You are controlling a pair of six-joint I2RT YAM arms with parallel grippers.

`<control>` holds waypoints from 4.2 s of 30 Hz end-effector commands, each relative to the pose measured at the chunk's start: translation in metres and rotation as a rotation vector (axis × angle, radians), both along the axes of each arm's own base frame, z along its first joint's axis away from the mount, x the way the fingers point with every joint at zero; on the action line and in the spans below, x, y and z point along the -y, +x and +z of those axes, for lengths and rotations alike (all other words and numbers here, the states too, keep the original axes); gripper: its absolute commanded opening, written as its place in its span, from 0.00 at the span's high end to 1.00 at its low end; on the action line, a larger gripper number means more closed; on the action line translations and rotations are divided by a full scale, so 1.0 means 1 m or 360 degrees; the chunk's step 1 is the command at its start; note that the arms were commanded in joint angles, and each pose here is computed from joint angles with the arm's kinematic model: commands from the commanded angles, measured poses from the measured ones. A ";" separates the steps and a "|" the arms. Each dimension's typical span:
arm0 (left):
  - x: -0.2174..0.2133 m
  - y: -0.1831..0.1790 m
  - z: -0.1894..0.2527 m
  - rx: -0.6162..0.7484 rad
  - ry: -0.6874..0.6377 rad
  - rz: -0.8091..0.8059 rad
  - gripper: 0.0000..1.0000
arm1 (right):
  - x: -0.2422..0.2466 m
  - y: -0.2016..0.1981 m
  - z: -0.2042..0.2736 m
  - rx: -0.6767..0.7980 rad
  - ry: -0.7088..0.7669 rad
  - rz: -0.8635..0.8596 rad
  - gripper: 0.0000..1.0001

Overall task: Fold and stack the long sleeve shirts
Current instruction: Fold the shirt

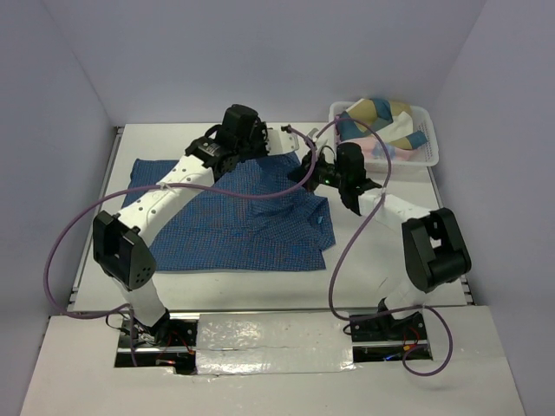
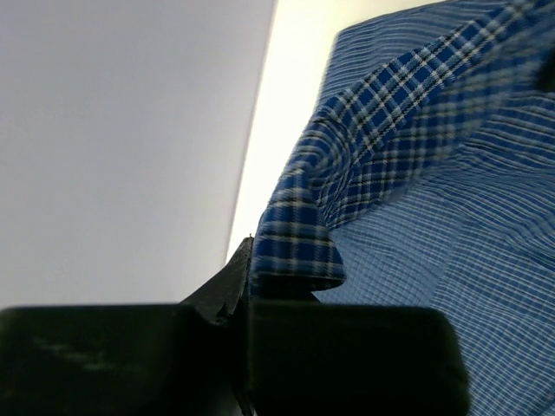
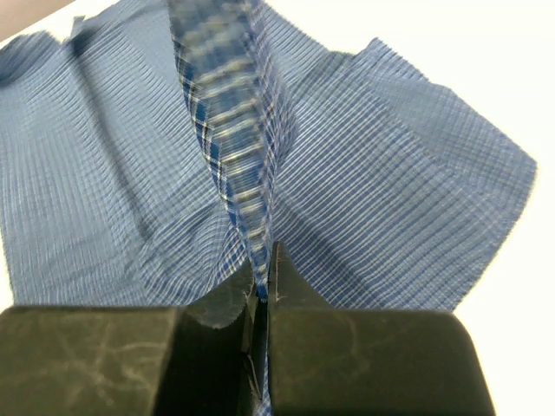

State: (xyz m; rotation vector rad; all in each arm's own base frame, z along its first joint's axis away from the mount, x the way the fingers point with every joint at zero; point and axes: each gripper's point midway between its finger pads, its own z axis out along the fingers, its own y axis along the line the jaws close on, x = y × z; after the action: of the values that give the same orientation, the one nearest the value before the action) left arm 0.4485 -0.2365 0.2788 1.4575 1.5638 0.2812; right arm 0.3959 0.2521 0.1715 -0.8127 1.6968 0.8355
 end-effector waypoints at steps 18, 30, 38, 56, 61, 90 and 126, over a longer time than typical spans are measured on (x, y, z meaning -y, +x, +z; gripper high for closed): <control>-0.071 0.005 -0.023 0.0061 0.0108 0.0632 1.00 | -0.027 -0.048 -0.016 -0.0190 0.0078 -0.0386 0.72; -0.080 -0.005 -0.052 0.0007 0.0124 0.0695 1.00 | 0.006 -0.026 -0.063 -0.0539 -0.0033 -0.0709 0.76; -0.081 -0.017 -0.055 -0.0010 0.0099 0.0650 1.00 | 0.016 -0.013 -0.096 -0.0852 -0.0047 -0.0723 0.60; -0.075 -0.015 -0.027 0.0097 -0.0083 0.0631 1.00 | 0.019 -0.029 -0.134 -0.0998 -0.0154 -0.0690 0.97; -0.086 -0.006 -0.025 0.0161 -0.0100 0.0720 1.00 | 0.039 -0.036 -0.126 -0.0892 -0.0082 -0.0867 1.00; -0.023 0.036 -0.041 0.0254 -0.0230 0.0356 1.00 | 0.048 -0.040 -0.063 -0.0443 0.0050 -0.0835 0.46; -0.014 0.043 -0.030 0.0183 -0.0351 0.0342 1.00 | -0.016 0.071 -0.041 -0.0537 0.0201 -0.0523 0.89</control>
State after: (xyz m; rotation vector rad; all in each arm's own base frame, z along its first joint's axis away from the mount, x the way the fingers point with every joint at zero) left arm 0.4826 -0.2202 0.2330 1.1262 1.6269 0.3067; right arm 0.4473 0.2690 0.0962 -0.2872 2.0792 0.9271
